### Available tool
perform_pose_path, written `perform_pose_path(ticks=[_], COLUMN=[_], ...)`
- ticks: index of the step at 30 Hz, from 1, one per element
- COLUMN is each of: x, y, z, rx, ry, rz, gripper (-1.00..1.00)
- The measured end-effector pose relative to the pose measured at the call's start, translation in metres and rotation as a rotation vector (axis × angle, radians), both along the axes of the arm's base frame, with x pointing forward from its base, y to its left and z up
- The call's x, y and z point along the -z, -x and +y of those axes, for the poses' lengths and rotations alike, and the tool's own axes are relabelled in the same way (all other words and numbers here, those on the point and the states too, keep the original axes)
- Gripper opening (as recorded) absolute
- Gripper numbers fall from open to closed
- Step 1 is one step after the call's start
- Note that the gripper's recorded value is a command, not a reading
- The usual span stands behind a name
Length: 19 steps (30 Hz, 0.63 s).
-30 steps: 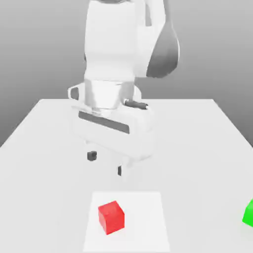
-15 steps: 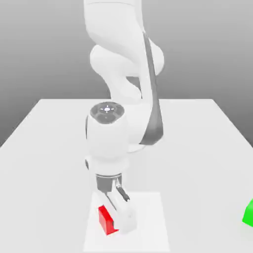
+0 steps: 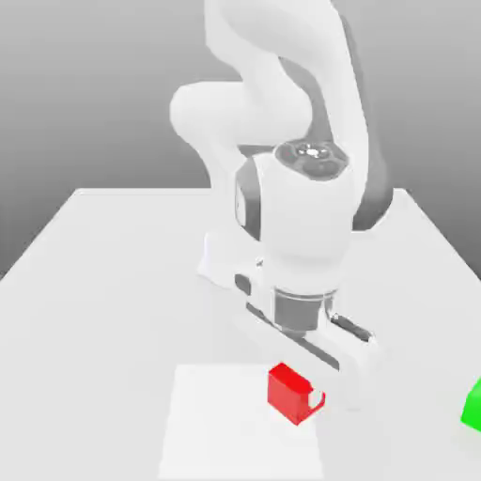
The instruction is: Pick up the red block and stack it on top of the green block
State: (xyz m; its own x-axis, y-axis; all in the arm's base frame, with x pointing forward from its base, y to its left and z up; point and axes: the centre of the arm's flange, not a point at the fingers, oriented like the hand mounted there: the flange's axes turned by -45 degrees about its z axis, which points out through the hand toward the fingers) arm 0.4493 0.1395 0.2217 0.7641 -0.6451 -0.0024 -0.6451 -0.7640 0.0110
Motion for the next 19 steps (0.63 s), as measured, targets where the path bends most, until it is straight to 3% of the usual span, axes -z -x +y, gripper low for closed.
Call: perform_pose_path(ticks=[5, 8, 9, 15, 19], x=[-0.012, 0.018, 0.031, 0.038, -0.003], y=[0.025, 0.044, 0.048, 0.05, 0.05], z=[0.125, 0.19, 0.197, 0.201, 0.204], rx=[-0.245, -0.372, -0.387, -0.395, -0.401], ry=[-0.006, -0.01, -0.01, -0.009, -0.009], rz=[-0.005, -0.009, -0.009, -0.008, -0.009], gripper=[-1.0, -1.0, 1.0, 1.0, 1.0])
